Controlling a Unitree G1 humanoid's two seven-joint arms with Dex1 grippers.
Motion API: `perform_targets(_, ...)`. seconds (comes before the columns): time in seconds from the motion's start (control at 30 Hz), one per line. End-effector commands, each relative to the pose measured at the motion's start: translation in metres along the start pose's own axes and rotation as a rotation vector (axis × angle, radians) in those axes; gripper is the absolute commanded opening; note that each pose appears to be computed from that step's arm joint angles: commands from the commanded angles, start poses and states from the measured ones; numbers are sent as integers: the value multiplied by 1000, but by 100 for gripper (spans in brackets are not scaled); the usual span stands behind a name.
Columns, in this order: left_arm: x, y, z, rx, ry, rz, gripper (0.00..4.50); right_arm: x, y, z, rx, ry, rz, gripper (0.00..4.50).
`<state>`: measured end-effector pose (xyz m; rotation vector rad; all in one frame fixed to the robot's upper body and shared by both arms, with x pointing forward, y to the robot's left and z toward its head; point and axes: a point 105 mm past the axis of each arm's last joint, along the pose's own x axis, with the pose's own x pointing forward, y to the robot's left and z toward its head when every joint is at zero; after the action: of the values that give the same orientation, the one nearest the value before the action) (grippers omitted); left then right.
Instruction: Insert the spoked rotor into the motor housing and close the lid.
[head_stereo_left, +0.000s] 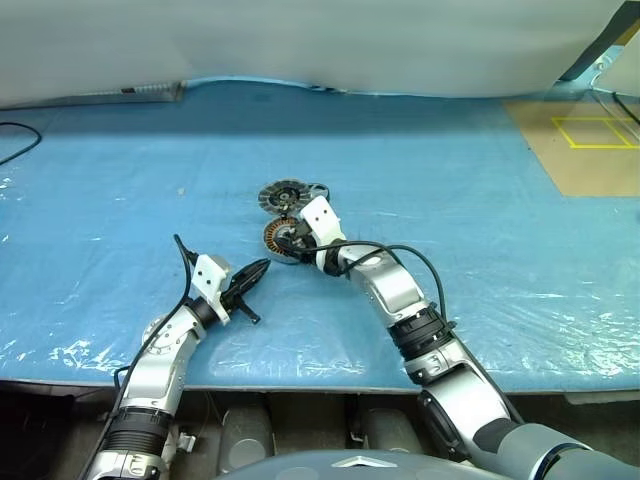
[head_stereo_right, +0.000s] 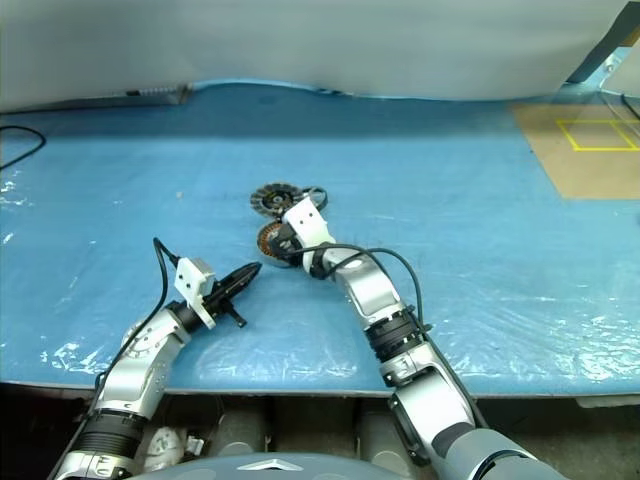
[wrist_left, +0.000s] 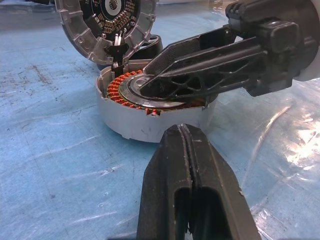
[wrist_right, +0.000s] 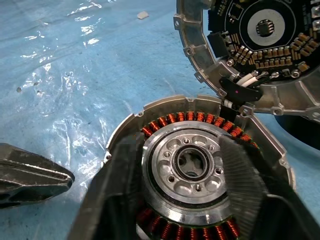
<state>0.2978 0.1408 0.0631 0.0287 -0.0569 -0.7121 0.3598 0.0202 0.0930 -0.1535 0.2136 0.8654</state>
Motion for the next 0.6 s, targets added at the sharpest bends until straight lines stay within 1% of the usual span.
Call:
perform_targets(0.03, 0, 1, 6, 21, -23, 0, 0, -8, 0, 19, 15, -72, 6, 295)
perform_targets(0.17, 0, 2, 5, 20, -22, 3, 0, -21, -3, 39, 46, -127, 11, 295)
perform_targets(0.23, 0, 3, 5, 19, -22, 3, 0, -27, -4, 43, 50, -131, 8, 295)
perform_targets(0.27, 0, 3, 4, 18, -22, 3, 0, -29, -5, 43, 41, -123, -4, 259)
perform_targets(0.3, 0, 3, 4, 17, -22, 1, 0, -30, -7, 41, 19, -108, -19, 238)
perform_targets(0.4, 1, 2, 3, 14, -25, -3, 0, -29, -11, 37, -47, -81, -57, 134)
perform_targets(0.5, 3, 2, 3, 14, -25, -4, 0, -24, -10, 35, -49, -73, -63, 16)
perform_targets(0.53, 3, 2, 3, 16, -25, -4, 0, -22, -9, 33, -56, -67, -61, 4)
perform_targets(0.6, 3, 2, 3, 16, -27, -2, 0, -19, -7, 30, -66, -56, -55, 4)
